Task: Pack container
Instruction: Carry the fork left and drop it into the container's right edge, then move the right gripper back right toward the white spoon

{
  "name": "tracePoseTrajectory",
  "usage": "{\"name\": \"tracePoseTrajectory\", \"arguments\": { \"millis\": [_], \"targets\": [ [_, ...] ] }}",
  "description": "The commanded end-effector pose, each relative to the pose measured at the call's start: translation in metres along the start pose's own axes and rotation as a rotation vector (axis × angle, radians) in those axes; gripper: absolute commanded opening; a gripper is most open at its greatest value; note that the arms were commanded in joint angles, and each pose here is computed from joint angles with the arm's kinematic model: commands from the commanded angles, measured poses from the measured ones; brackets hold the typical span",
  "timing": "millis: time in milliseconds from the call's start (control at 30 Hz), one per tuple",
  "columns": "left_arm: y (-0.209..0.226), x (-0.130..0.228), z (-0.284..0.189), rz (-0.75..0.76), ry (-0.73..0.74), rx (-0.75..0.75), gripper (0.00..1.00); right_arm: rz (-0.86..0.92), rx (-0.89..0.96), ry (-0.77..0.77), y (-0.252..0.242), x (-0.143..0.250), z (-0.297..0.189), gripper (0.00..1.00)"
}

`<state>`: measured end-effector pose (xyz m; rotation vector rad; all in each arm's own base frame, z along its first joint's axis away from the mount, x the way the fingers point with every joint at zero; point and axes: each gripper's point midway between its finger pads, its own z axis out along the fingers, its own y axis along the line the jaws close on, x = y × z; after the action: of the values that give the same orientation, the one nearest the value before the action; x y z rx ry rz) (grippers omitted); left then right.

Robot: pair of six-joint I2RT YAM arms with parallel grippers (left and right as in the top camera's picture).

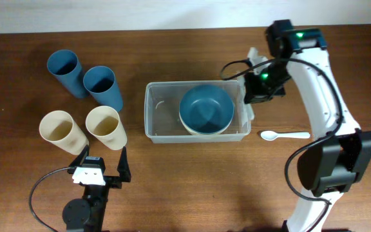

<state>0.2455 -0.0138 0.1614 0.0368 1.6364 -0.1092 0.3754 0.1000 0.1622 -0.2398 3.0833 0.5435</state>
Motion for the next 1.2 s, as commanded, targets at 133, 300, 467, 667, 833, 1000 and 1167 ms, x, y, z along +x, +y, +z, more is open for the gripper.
{"name": "tracePoseTrajectory", "arguments": {
  "millis": [133,300,467,667,833,1000,1167],
  "targets": [
    [0.000,0.001,0.000,0.019,-0.001,0.005,1.00,0.130,0.044,0.007,0.004,0.006,0.000,0.04],
    [0.000,0.001,0.000,0.019,-0.001,0.005,1.00,0.151,0.047,0.046,0.000,0.014,0.011,0.04],
    [0.000,0.001,0.000,0.019,-0.001,0.005,1.00,0.161,0.049,0.075,-0.003,0.020,0.021,0.04],
    [0.000,0.001,0.000,0.019,-0.001,0.005,1.00,0.149,0.048,0.079,-0.003,0.021,0.022,0.21],
    [0.000,0.001,0.000,0.019,-0.001,0.005,1.00,0.123,0.040,0.080,-0.002,0.021,0.021,0.32],
    [0.000,0.001,0.000,0.019,-0.001,0.005,1.00,0.101,0.043,0.081,-0.002,0.022,0.016,0.32],
    [0.000,0.001,0.000,0.019,-0.001,0.005,1.00,0.087,0.046,0.024,-0.001,0.018,-0.019,0.34]
  ]
}}
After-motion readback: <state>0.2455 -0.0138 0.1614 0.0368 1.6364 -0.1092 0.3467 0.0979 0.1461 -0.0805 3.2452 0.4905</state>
